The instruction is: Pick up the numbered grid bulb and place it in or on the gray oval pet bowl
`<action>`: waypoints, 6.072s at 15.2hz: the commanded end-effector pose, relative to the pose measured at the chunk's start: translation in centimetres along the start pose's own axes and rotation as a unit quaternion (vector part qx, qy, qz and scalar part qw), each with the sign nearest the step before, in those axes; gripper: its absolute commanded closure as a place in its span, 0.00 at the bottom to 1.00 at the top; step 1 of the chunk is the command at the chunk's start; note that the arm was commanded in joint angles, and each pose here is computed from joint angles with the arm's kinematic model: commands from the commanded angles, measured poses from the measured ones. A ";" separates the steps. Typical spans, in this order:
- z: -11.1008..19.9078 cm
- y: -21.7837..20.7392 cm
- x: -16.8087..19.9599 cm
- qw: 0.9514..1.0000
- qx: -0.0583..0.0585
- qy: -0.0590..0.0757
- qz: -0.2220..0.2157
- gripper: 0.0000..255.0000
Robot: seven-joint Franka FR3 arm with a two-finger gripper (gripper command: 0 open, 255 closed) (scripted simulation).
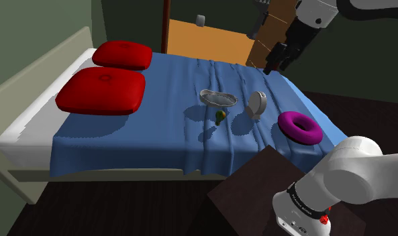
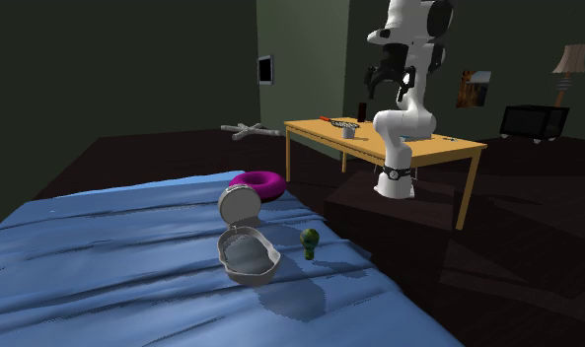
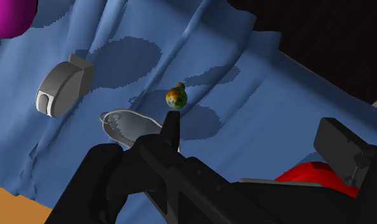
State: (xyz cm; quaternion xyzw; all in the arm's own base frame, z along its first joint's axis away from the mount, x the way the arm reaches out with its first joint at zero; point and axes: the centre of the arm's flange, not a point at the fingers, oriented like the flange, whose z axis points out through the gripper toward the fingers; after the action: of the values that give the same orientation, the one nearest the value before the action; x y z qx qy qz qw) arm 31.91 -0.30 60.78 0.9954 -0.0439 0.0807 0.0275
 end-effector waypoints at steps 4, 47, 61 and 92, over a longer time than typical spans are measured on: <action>3.5 1.3 1.7 1.000 0.003 -0.006 -0.013 0.00; 48.2 10.9 18.5 0.985 0.037 -0.074 -0.152 0.00; 48.2 10.9 18.5 0.985 0.037 -0.074 -0.152 1.00; 33.2 11.7 21.0 0.985 0.037 -0.074 -0.152 1.00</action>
State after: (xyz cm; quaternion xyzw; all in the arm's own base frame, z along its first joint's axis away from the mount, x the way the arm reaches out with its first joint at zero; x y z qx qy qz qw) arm 56.77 -15.62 31.51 0.9940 0.1092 0.0037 -0.0002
